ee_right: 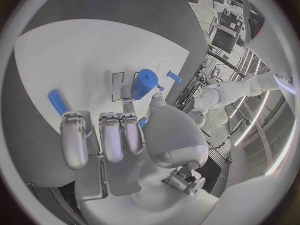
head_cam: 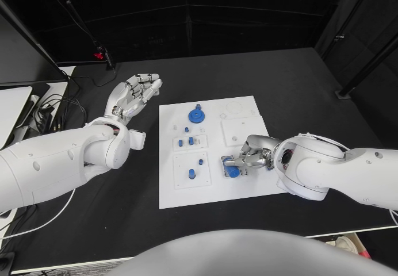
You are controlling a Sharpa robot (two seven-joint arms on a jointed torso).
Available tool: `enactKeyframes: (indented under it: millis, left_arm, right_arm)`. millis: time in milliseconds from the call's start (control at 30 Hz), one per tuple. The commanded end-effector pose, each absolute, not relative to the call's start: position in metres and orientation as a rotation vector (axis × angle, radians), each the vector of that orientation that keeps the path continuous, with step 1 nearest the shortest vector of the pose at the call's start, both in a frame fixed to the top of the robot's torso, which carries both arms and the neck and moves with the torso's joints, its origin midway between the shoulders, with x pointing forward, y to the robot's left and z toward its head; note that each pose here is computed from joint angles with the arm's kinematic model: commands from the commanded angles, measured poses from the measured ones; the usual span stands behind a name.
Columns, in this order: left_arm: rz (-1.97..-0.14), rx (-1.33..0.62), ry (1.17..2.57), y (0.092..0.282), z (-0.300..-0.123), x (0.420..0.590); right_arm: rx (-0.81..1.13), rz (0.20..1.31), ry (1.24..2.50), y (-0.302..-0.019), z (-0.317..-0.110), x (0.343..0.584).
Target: Assemble the parts on the task board
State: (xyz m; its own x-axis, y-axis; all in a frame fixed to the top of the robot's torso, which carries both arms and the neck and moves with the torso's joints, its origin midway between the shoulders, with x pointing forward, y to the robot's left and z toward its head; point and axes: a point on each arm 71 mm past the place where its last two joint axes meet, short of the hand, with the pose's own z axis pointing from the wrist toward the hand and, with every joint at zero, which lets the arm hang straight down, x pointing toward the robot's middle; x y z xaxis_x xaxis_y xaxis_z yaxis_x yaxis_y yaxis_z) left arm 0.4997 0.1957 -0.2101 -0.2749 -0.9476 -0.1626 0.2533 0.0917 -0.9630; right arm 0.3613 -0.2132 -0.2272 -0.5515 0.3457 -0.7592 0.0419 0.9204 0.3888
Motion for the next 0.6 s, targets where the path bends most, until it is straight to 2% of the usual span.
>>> enactKeyframes:
  millis: [33,333,600]
  left_arm:
    - [-1.472,-0.733,1.239,0.195,-0.204,0.498]
    - [-1.472,-0.735,1.242,0.195,-0.206,0.498]
    - [-1.473,-0.737,1.245,0.195,-0.207,0.498]
  right_arm:
    - [0.322,0.480,2.009,-0.214,-0.218,0.363]
    - [0.400,0.584,1.882,-0.228,-0.208,0.361]
    - [0.332,0.645,1.985,-0.227,-0.212,0.356]
